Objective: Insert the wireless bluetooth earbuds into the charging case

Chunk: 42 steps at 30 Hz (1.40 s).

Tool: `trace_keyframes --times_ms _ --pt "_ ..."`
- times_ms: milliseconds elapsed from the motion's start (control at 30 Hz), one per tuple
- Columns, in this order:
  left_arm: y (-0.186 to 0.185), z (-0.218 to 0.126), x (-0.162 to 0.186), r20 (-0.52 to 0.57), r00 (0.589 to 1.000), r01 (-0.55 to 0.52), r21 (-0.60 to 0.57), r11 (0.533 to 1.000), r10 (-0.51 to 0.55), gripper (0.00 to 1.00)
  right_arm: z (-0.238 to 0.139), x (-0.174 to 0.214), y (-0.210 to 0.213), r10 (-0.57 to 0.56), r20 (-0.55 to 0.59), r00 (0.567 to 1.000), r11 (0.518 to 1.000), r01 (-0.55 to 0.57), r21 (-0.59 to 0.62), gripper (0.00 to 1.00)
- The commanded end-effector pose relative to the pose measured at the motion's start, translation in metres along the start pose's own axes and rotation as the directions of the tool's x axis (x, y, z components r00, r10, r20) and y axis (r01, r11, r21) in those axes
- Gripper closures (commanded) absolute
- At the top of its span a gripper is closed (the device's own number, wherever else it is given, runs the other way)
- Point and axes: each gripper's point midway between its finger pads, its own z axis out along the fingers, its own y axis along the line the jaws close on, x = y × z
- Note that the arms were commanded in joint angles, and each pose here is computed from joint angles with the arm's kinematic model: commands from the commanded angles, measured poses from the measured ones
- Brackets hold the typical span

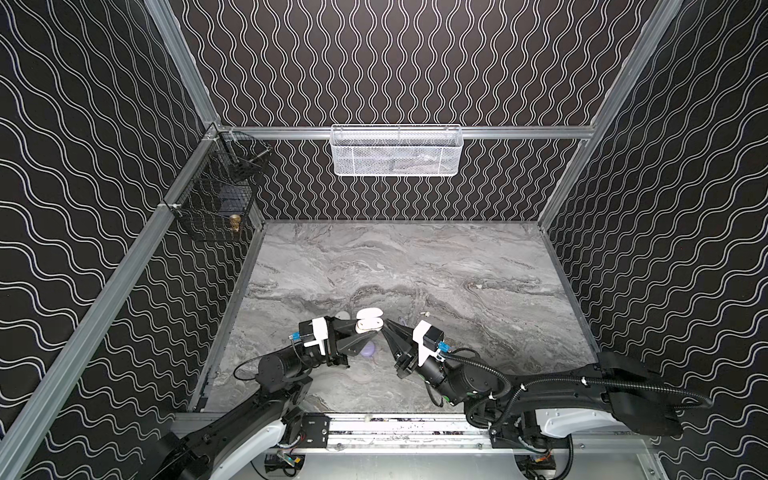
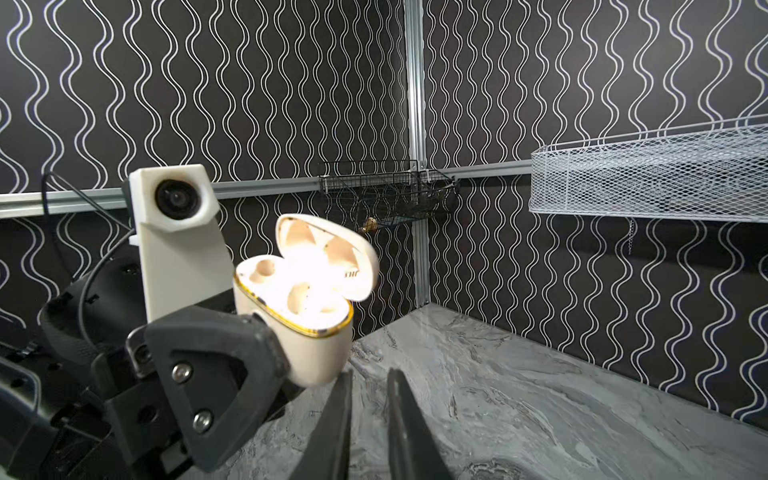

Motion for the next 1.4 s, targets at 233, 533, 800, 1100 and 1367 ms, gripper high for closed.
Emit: trace_keyframes --times_ms 233,533,800,1100,1367 --pt "0.099 -0.025 0.049 -0.222 0.974 -0.082 -0.484 0.871 -0.032 1.0 -0.025 -0.001 -0.06 0.097 -0.092 0.991 0.957 -0.068 0.282 0.65" --pt "0.13 -0.048 0.051 -0.168 0.976 0.033 -0.504 0.863 -0.136 1.0 -0.055 0.068 -0.106 0.342 -0.397 0.852 0.89 -0.157 0.429 0.55" --pt "0.111 -0.05 0.06 -0.197 0.974 0.018 -0.424 0.906 -0.112 1.0 -0.059 0.177 -0.079 0.47 -0.73 0.497 0.875 -0.156 0.458 0.56" --pt "0.101 -0.053 0.058 -0.219 0.972 -0.009 -0.41 0.912 -0.089 1.0 -0.062 0.25 -0.083 0.495 -0.804 0.328 0.858 -0.042 0.512 0.6" --pt "0.099 -0.051 0.053 -0.213 0.974 -0.014 -0.404 0.914 -0.079 1.0 -0.052 0.259 -0.098 0.457 -0.819 0.346 0.87 0.018 0.493 0.59"
